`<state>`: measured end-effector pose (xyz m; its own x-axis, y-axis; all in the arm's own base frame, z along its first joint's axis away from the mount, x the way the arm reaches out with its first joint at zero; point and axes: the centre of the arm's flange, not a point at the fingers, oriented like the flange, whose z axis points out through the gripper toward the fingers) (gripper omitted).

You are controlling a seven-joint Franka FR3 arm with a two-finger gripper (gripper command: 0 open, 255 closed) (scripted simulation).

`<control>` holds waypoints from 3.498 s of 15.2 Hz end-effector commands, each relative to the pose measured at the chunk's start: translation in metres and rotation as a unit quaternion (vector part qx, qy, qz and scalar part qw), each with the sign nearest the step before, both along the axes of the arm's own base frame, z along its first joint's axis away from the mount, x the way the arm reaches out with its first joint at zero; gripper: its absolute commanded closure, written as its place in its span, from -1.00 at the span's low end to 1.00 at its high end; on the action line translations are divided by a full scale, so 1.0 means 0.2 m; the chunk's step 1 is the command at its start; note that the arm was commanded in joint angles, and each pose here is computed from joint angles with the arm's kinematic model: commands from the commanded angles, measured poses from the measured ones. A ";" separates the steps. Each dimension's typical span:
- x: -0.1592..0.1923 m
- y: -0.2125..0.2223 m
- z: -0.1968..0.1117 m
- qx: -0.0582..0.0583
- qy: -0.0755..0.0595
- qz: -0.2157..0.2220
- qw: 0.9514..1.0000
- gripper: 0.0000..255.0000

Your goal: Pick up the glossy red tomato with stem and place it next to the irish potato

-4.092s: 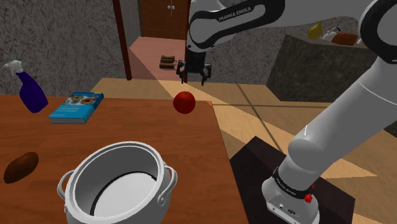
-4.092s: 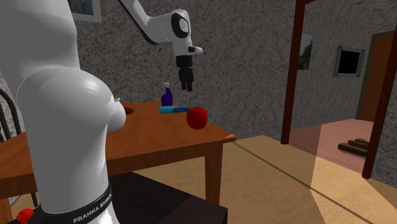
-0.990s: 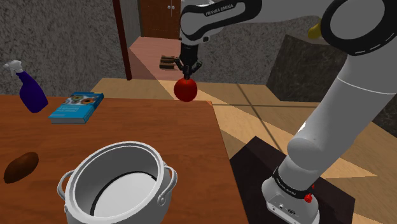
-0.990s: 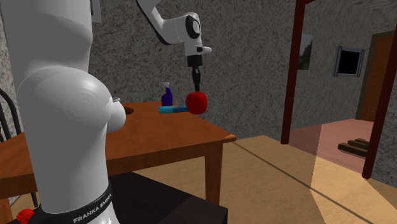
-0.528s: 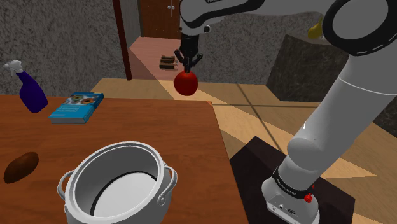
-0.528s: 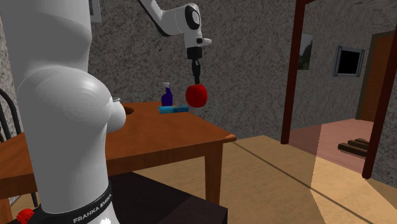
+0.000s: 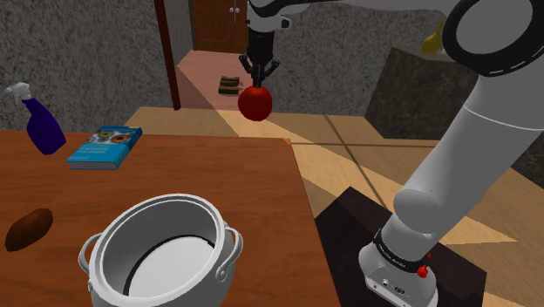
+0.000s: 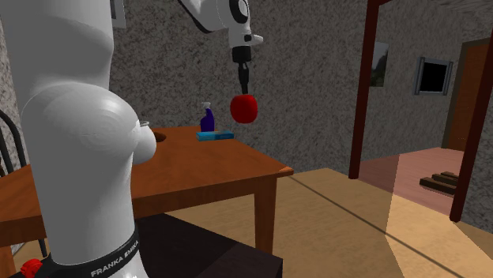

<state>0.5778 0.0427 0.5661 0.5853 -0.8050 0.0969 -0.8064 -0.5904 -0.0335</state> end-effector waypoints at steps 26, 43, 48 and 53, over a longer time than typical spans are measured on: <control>-0.19 1.36 -0.02 0.000 0.000 0.000 1.000 1.00; -0.33 2.36 -0.17 0.000 0.000 0.000 1.000 1.00; -0.33 2.36 -0.30 0.000 0.000 0.000 1.000 1.00; -0.33 2.36 -0.44 0.000 0.000 0.000 1.000 1.00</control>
